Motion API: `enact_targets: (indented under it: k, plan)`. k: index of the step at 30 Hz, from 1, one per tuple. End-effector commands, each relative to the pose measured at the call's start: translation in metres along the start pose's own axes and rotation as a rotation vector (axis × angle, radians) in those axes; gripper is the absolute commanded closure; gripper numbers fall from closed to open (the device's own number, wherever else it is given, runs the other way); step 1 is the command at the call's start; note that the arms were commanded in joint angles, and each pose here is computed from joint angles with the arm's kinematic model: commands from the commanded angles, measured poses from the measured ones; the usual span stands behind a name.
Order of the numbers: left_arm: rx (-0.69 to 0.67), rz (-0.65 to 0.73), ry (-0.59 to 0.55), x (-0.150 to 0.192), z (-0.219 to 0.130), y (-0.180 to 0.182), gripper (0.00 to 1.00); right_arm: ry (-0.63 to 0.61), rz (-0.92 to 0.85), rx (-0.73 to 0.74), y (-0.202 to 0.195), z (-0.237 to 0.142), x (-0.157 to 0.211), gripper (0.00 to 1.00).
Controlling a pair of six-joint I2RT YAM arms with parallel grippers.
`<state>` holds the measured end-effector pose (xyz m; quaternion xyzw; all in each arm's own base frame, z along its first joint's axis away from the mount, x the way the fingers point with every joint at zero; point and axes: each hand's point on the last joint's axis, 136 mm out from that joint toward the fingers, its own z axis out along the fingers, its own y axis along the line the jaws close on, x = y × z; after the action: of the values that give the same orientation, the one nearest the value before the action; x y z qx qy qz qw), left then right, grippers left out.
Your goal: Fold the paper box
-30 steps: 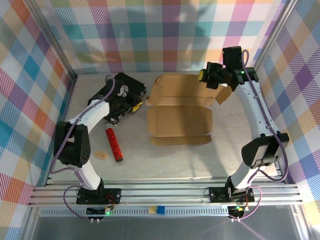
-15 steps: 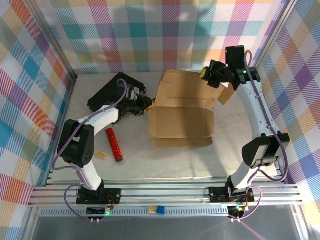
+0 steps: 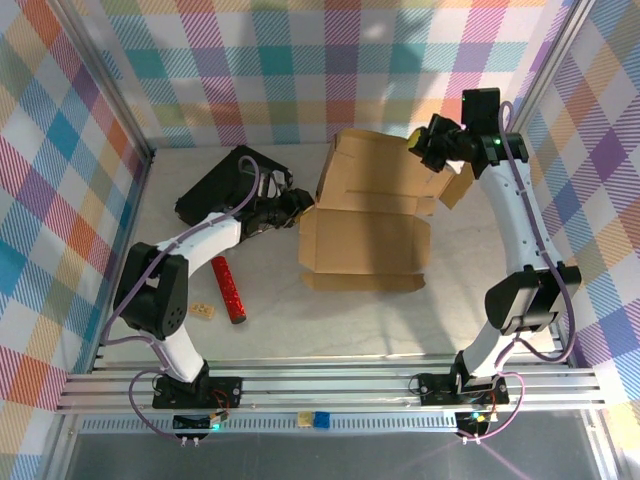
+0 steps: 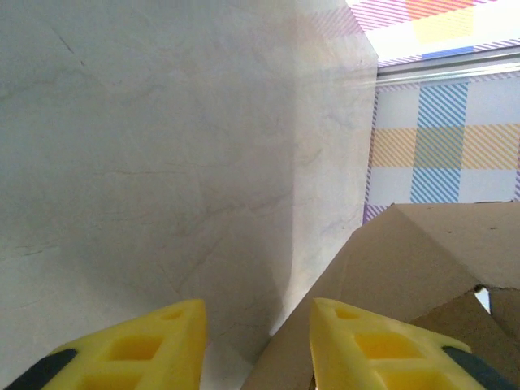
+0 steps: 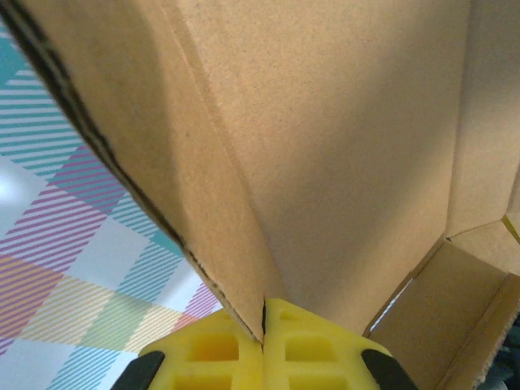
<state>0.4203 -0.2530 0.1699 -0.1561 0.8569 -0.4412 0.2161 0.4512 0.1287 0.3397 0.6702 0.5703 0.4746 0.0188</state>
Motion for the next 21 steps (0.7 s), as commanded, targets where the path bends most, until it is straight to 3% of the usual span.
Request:
enact_targets:
  k: [1, 4, 9, 10, 14, 15, 21]
  plan:
    - [-0.044, 0.113, -0.082, -0.001, -0.034, -0.019, 0.56, 0.036, 0.016, -0.005, 0.009, -0.004, 0.007, 1.0]
    - [-0.138, 0.263, -0.192, -0.008, -0.077, -0.035, 0.5, 0.023, -0.021, -0.002, 0.009, -0.007, 0.006, 1.0]
    - [-0.262, 0.59, -0.228, 0.017, -0.117, -0.07, 0.39, 0.007, -0.062, 0.011, 0.006, -0.003, 0.002, 1.0]
    - [-0.293, 0.655, -0.23, 0.025, -0.118, -0.074, 0.28, 0.009, -0.06, 0.01, 0.005, -0.001, 0.001, 1.0]
    - [-0.403, 0.867, -0.304, 0.041, -0.116, -0.091, 0.14, 0.013, -0.055, 0.013, 0.005, 0.002, 0.0, 1.0]
    - [-0.431, 0.909, -0.335, 0.041, -0.114, -0.094, 0.0, 0.016, -0.054, 0.015, 0.004, 0.003, 0.0, 1.0]
    - [-0.665, 1.01, -0.516, 0.011, -0.104, -0.099, 0.0, 0.023, -0.051, 0.018, 0.003, 0.003, 0.0, 1.0]
